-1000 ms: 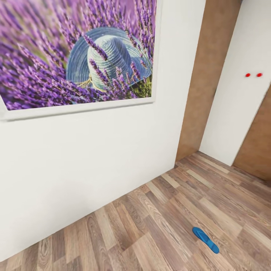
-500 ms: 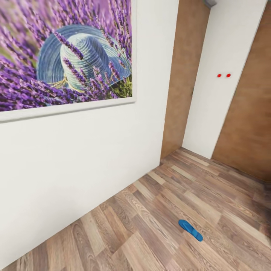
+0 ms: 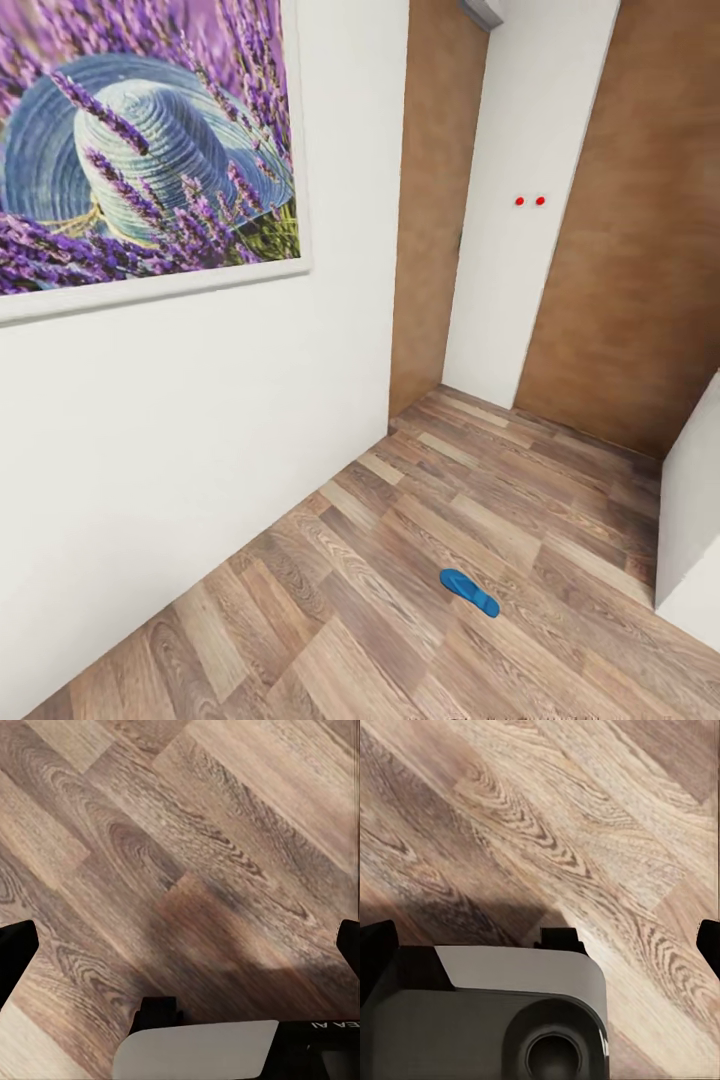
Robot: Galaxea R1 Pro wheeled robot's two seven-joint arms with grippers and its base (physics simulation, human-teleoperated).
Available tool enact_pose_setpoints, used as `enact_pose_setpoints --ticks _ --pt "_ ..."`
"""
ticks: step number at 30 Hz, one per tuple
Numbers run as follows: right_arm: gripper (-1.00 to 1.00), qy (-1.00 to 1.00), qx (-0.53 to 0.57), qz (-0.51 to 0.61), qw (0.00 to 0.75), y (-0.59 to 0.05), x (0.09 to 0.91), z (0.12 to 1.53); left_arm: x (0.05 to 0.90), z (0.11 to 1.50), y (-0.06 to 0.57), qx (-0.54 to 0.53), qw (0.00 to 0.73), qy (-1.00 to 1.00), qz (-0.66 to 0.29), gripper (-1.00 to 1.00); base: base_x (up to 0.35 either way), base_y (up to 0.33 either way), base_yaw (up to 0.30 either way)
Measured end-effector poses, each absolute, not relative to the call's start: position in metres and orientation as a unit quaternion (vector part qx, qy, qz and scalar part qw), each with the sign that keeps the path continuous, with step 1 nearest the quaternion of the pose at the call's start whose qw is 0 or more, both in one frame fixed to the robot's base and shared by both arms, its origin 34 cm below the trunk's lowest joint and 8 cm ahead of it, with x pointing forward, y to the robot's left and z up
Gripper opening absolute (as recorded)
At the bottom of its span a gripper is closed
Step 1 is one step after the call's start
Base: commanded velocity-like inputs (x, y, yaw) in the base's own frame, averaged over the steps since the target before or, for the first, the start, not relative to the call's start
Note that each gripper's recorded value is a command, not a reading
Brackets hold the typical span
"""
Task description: In the bedroom, move the book from the bed onto either nightstand, and place the two sandals side by side next to the bed.
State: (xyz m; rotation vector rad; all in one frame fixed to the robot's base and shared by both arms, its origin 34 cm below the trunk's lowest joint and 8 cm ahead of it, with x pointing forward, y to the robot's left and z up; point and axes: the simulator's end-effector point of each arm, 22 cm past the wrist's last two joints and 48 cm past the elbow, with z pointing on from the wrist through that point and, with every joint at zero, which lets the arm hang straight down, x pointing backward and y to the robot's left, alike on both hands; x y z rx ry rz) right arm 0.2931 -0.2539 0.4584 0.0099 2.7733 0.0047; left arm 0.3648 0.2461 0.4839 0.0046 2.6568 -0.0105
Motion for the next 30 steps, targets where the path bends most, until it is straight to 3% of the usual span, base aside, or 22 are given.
enact_pose_setpoints --ticks 15,30 --pt "1.00 0.983 0.003 0.002 0.183 -0.2535 0.2937 0.4585 0.3647 0.4838 0.2460 0.002 0.240 0.971 -0.004 1.00 0.000 0.000 -0.272" --pt "1.00 0.983 0.002 0.003 0.183 -0.2551 0.2931 0.4584 0.3648 0.4839 0.2460 0.002 0.240 0.971 -0.004 1.00 0.000 0.000 -0.029"
